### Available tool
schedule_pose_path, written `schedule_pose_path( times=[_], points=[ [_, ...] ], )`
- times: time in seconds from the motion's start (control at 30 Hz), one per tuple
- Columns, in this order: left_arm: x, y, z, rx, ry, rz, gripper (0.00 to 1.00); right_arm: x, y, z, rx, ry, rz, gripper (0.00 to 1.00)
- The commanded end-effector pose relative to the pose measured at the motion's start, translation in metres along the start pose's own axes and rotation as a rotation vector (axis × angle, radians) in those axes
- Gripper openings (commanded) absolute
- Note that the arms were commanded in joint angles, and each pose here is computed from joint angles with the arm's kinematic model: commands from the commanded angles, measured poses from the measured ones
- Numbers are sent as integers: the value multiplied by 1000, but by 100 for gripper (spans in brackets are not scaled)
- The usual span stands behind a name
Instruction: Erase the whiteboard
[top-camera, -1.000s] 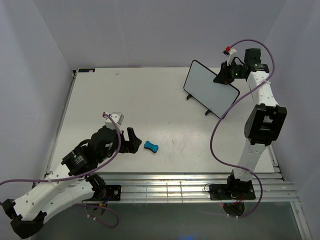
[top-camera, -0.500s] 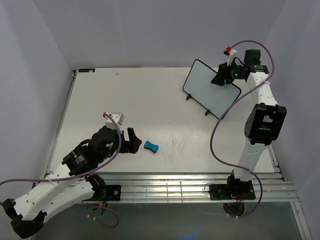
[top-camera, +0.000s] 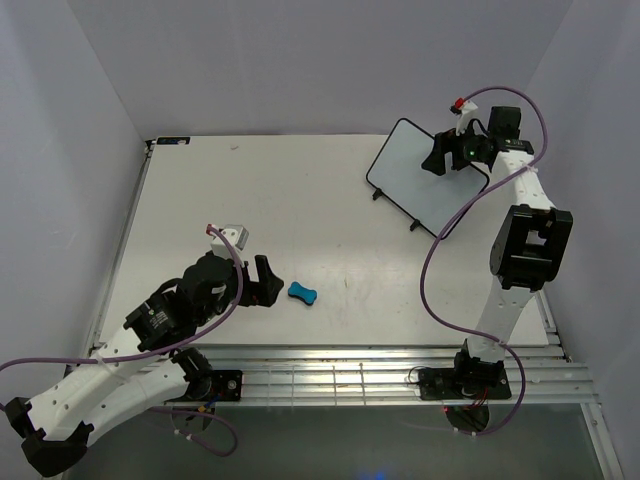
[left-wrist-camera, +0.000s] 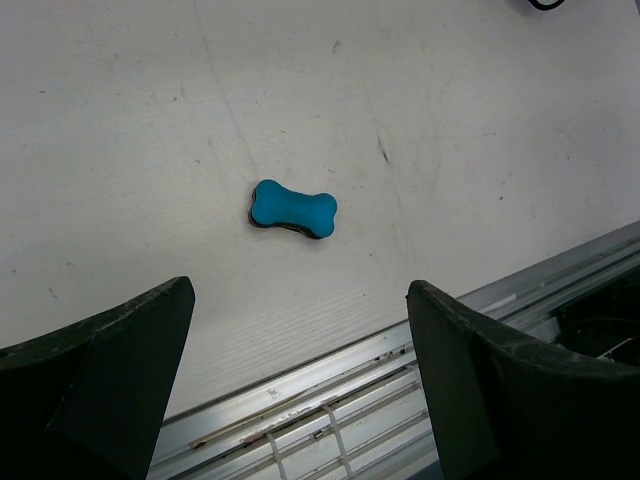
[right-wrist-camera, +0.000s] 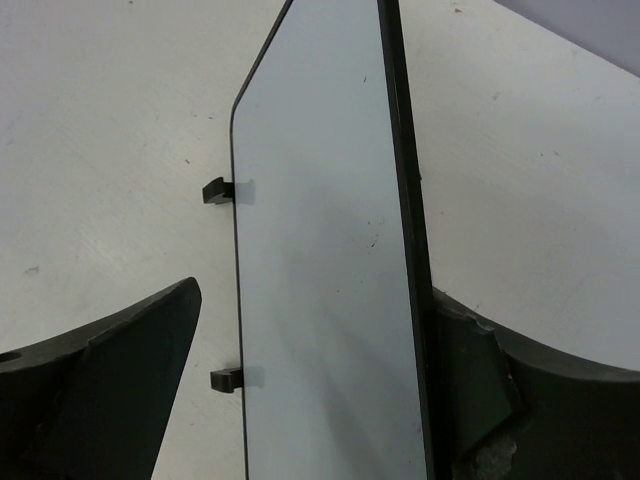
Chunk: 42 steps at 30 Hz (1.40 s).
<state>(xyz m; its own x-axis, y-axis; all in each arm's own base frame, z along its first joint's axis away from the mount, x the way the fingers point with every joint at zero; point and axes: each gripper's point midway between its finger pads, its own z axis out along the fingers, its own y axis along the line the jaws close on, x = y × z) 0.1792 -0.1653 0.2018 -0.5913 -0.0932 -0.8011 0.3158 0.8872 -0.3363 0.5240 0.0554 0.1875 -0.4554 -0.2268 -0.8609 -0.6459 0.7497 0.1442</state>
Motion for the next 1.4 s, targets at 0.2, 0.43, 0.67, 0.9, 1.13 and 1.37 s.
schedule_pose_path(
  times=[0.2,0.43,0.67,0.9,1.13,1.37],
  points=[
    [-4,-3,1,14,-21,0,98,-13,-1,4,48,-45,-7,92],
    [-3,-2,3,10,-17,1,98,-15,12,19,15,-33,-21,89],
    [-3,-2,2,8,-20,-1,98,-19,10,29,41,-17,-20,89],
    [-3,-2,2,10,-20,-1,98,-2,0,26,110,43,-11,89],
    [-3,-1,1,11,-21,-2,98,0,-18,15,238,72,-5,90],
    [-4,-2,1,17,-25,-3,98,-6,-17,10,257,52,-6,96]
  ],
)
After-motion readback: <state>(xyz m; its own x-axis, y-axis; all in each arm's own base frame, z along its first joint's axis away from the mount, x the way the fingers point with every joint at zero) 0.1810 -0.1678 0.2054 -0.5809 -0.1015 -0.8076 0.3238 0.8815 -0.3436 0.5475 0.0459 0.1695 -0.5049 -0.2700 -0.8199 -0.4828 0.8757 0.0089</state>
